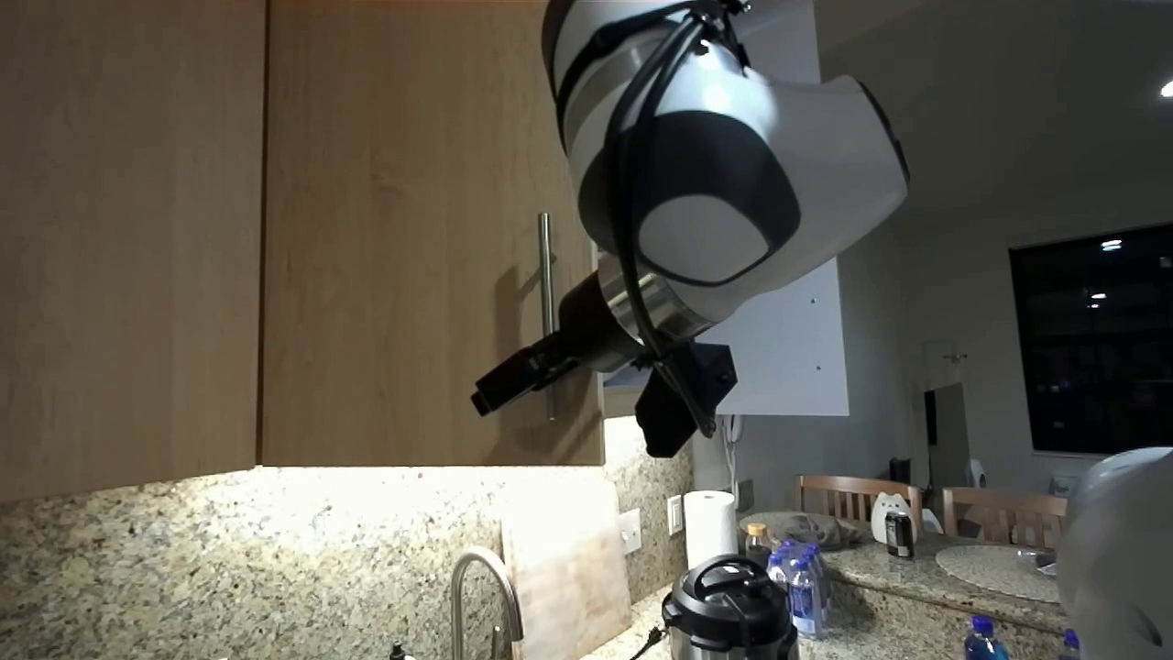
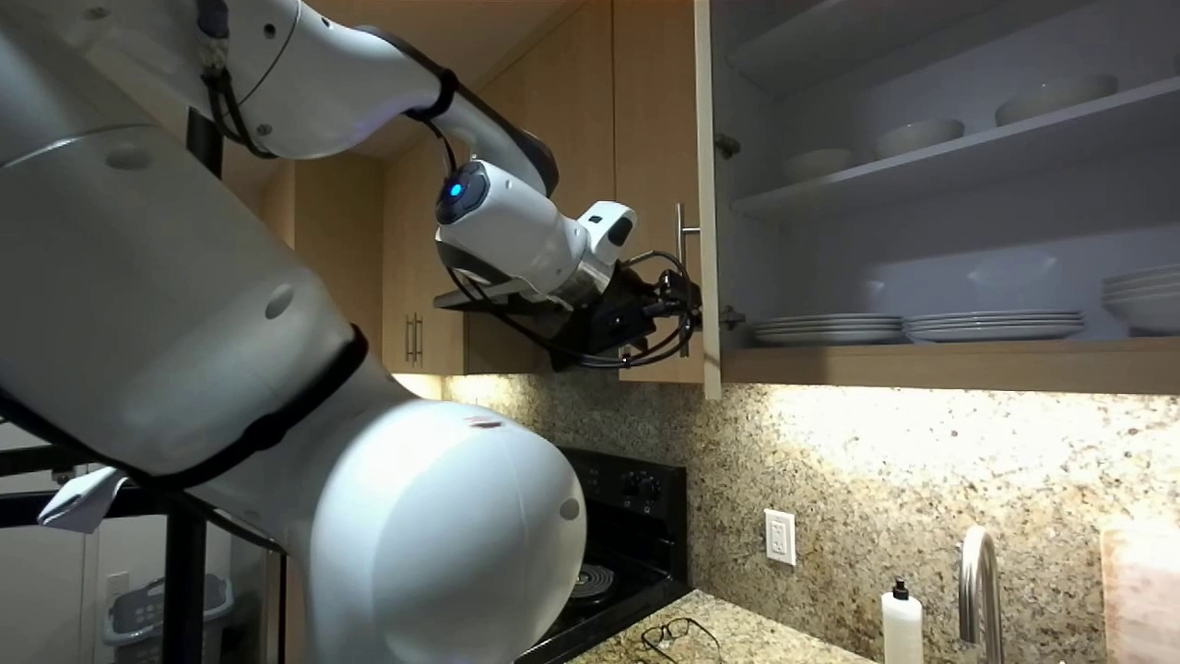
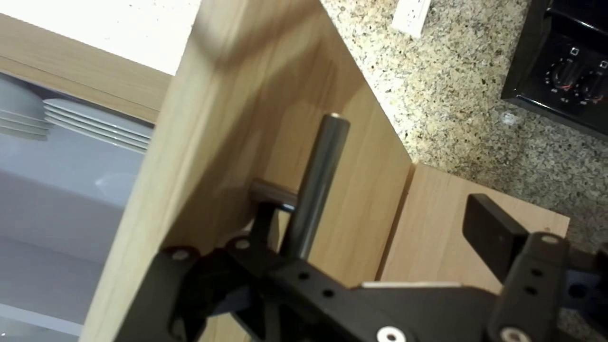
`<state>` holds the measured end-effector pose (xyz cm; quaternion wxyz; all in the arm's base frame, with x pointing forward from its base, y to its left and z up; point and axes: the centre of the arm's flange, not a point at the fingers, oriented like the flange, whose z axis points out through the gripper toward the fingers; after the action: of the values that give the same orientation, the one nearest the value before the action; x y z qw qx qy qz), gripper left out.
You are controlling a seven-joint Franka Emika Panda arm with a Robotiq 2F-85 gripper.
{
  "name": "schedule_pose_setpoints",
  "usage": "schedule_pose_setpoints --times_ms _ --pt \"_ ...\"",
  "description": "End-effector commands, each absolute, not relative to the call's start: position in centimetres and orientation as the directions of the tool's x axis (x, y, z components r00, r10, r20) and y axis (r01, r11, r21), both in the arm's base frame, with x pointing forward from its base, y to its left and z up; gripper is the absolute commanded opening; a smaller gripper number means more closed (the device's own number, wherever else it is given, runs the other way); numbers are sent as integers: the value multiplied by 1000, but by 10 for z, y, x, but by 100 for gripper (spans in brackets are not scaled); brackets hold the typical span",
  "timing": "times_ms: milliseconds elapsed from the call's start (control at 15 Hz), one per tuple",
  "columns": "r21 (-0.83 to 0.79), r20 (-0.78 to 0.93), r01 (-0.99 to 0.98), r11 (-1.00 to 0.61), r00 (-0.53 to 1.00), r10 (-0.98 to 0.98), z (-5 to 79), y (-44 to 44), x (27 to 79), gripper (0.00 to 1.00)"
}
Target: Open the left cabinet door
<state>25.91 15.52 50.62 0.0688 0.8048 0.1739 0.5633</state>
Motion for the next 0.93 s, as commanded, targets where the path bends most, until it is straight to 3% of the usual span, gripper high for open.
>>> schedule_pose_setpoints --times_ms 0,67,133,867 --pt "330 829 147 -933 427 361 519 145 198 100" --pt "338 826 150 -929 425 370 521 147 202 100" --pt "320 879 209 -924 300 371 506 156 257 100" --pt "302 863 142 -943 380 333 523 150 238 100"
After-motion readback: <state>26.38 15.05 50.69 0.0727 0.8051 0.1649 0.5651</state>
